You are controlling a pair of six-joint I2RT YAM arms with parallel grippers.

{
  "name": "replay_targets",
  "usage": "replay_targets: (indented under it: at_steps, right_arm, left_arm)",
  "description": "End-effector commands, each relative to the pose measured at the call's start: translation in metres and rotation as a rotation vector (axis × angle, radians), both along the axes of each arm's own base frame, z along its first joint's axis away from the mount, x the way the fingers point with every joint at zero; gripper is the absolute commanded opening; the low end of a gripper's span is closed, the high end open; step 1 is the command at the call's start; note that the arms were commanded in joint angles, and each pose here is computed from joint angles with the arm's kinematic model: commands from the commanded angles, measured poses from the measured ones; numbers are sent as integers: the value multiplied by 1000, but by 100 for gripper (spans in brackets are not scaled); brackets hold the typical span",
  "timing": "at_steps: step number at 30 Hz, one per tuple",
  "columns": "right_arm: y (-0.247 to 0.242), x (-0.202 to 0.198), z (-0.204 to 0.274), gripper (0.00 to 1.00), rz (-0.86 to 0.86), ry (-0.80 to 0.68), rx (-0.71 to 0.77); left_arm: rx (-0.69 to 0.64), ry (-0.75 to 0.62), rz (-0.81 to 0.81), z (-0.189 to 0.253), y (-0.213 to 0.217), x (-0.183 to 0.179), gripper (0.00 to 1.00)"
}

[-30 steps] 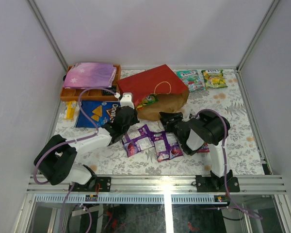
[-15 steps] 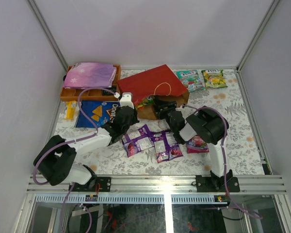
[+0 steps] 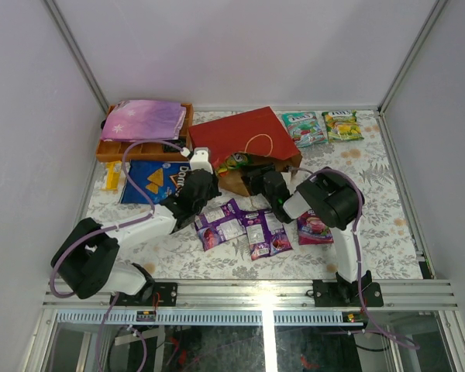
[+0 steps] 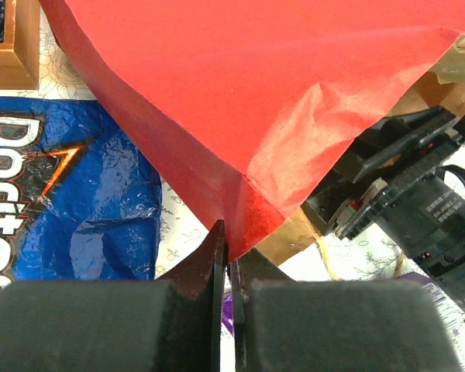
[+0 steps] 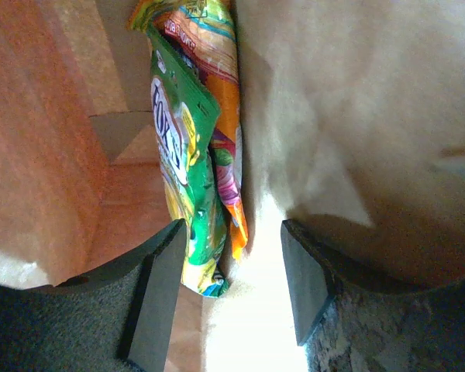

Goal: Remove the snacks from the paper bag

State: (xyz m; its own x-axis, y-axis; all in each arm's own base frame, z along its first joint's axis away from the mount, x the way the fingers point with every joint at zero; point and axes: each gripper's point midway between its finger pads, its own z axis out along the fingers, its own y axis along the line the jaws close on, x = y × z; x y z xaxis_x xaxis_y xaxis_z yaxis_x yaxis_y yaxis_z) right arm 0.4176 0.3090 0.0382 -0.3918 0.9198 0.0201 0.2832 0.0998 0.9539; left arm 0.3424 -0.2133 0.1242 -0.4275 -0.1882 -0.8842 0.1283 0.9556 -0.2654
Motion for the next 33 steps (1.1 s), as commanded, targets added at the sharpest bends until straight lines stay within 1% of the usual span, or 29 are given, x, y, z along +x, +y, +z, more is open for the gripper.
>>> replay_targets:
  at_steps: [1, 8, 12, 13, 14, 15, 18, 19, 20, 28, 31, 33]
  right_arm:
    - [9, 13, -13, 61, 41, 45, -91]
    - [23, 39, -12, 62, 30, 18, -115]
    - [29, 47, -6, 54, 37, -10, -119]
    - [29, 47, -4, 51, 38, -18, -125]
    - [27, 46, -3, 46, 38, -23, -132]
    - [24, 43, -1, 38, 36, -29, -137]
    - [18, 35, 7, 10, 38, -59, -145]
    - [17, 33, 11, 3, 48, -67, -150]
    - [17, 29, 13, 1, 64, -70, -159]
    - [4, -12, 37, 0, 191, -92, -260]
    - [-7, -29, 51, 0, 246, -107, -309]
    - [-12, -36, 68, 0, 285, -130, -332]
  left_arm:
    - [-40, -46, 1, 19, 1, 1, 0]
    - [-51, -28, -29, 11, -4, -3, 0]
    - [-43, -24, -29, 7, -3, -3, 0]
    - [-40, -26, -29, 8, -3, -3, 0]
    - [-39, -26, -30, 8, -3, -3, 0]
    - [-38, -27, -29, 8, -3, -3, 0]
    - [-38, -30, -29, 8, -3, -2, 0]
    - [-38, -29, -29, 8, -4, -1, 0]
    - [-37, -28, -29, 7, -4, -1, 0]
    - [-17, -17, -7, 1, 3, -2, 0]
    - [-15, -9, 1, -1, 4, -1, 0]
    - [-17, -6, 5, -2, 4, -1, 0]
